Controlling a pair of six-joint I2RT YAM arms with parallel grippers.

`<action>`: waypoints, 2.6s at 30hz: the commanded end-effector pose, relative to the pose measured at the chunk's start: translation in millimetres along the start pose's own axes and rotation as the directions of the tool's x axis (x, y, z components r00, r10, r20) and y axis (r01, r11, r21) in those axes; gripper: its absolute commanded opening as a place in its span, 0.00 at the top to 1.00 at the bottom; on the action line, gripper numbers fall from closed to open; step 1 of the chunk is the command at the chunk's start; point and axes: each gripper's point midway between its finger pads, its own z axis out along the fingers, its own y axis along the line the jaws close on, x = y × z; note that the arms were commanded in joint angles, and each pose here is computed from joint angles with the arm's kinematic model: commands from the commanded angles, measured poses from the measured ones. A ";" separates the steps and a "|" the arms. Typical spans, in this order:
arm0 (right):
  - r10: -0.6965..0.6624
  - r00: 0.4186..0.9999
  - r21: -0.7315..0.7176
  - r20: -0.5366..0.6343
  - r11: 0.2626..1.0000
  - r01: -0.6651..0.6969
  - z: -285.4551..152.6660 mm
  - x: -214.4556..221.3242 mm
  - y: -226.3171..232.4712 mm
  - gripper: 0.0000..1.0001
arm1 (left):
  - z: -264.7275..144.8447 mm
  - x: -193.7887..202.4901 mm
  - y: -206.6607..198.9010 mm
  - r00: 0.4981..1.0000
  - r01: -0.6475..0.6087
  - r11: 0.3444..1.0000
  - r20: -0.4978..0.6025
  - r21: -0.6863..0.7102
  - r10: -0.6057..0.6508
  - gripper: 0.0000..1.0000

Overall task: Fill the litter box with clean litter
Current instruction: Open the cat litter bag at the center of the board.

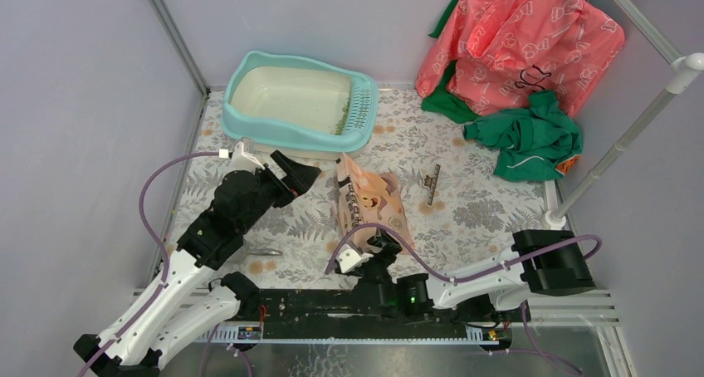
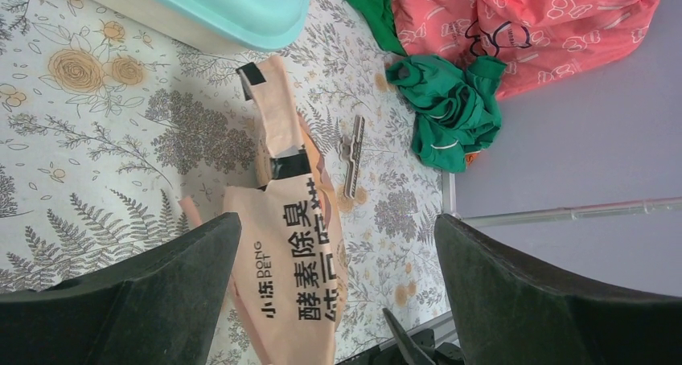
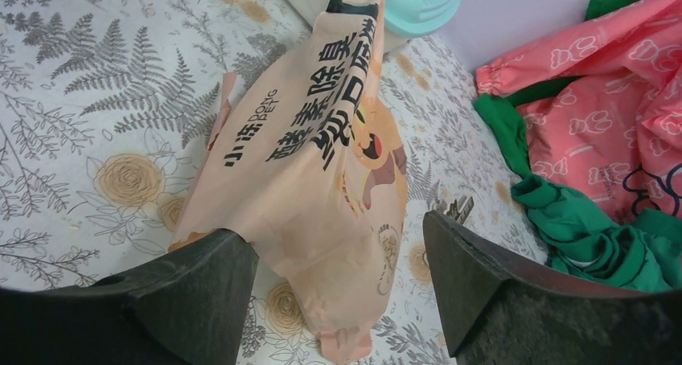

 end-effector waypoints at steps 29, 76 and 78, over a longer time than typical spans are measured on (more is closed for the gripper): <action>0.494 0.870 -0.041 0.000 0.869 -0.493 0.7 -27.8 -81.3 0.88 | 7.5 6.6 9.9 1.000 -0.019 1.000 -0.019 0.001 0.019 0.01; 0.665 0.741 -0.506 -0.097 0.608 -0.612 -57.5 -29.4 -65.9 1.00 | 147.4 64.5 -12.2 0.946 0.115 0.993 -0.309 0.022 -0.102 0.01; 0.664 0.741 -0.510 -0.099 0.606 -0.611 -57.6 -29.6 -64.4 1.00 | 151.9 67.5 -13.3 0.943 0.127 0.991 -0.315 0.032 -0.111 0.01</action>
